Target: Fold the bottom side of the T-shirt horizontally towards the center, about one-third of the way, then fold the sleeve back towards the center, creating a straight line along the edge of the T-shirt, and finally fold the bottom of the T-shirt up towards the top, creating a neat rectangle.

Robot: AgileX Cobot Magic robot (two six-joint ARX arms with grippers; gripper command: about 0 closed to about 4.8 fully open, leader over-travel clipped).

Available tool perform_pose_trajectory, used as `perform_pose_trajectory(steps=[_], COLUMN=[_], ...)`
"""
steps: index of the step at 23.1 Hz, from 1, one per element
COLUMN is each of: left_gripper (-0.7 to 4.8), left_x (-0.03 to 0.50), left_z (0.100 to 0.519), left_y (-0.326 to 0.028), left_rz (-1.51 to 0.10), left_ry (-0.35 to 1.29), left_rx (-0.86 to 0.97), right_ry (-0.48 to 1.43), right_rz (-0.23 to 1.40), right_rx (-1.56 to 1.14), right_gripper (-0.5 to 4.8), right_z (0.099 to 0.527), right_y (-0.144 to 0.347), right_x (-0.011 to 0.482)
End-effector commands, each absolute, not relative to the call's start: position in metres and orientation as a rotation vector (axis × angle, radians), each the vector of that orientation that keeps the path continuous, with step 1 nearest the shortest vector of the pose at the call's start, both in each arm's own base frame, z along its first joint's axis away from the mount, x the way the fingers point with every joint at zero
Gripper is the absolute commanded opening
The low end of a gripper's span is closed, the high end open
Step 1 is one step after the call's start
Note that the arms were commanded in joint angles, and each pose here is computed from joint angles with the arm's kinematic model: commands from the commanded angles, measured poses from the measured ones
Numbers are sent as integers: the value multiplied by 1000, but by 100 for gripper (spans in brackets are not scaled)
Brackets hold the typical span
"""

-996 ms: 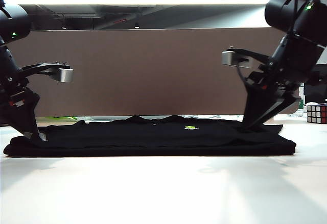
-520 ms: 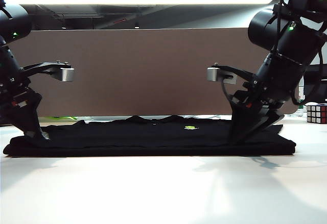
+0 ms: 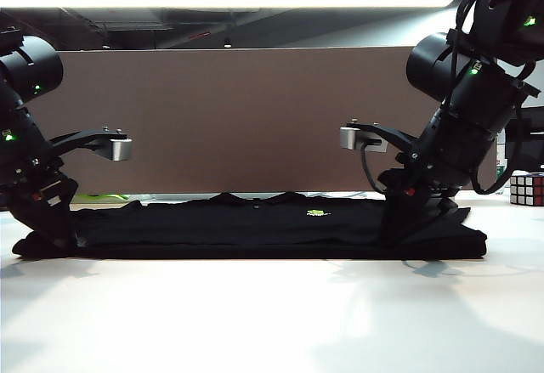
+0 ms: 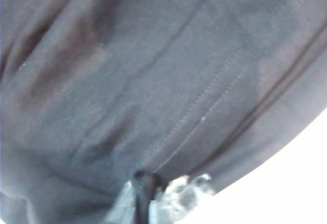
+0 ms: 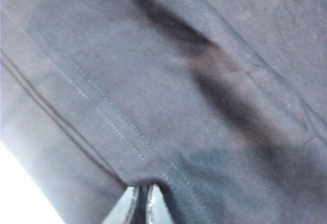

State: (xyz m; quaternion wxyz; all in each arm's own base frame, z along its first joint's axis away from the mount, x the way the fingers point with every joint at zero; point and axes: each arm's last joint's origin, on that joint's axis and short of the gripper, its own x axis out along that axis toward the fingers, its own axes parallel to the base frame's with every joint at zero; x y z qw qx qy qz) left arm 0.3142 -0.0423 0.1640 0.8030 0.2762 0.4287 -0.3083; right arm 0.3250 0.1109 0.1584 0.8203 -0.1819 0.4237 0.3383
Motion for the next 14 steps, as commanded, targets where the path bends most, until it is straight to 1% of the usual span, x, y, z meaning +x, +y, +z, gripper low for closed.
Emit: perform_pose_trajectory(steps=[1,4,5,6,12,14], left_gripper=[-5,-5,-5,-5,-5,-4], left_x=[314,312,312,311,308,308], left_z=[162,162,163,166,194,195], left_y=[-42,-42,-42,-42,-41,-41], left_rz=[-647,-637,-633,-632,-596,-596], left_ry=[938,955,956,951,824,823], left_rx=[578,553,555,556,577,575], right_ry=[911,920,924,926,915,913], right_rz=[719,722,723,723,723,724], right_rx=[-370,-368,-368,-367,-363,-363], right_gripper=[39,38,9,-4,-4,-4], right_z=[158,158,158,158,162,163], right_y=[112,112,111,111,112,112], right_x=[325,324,324,324,325,325])
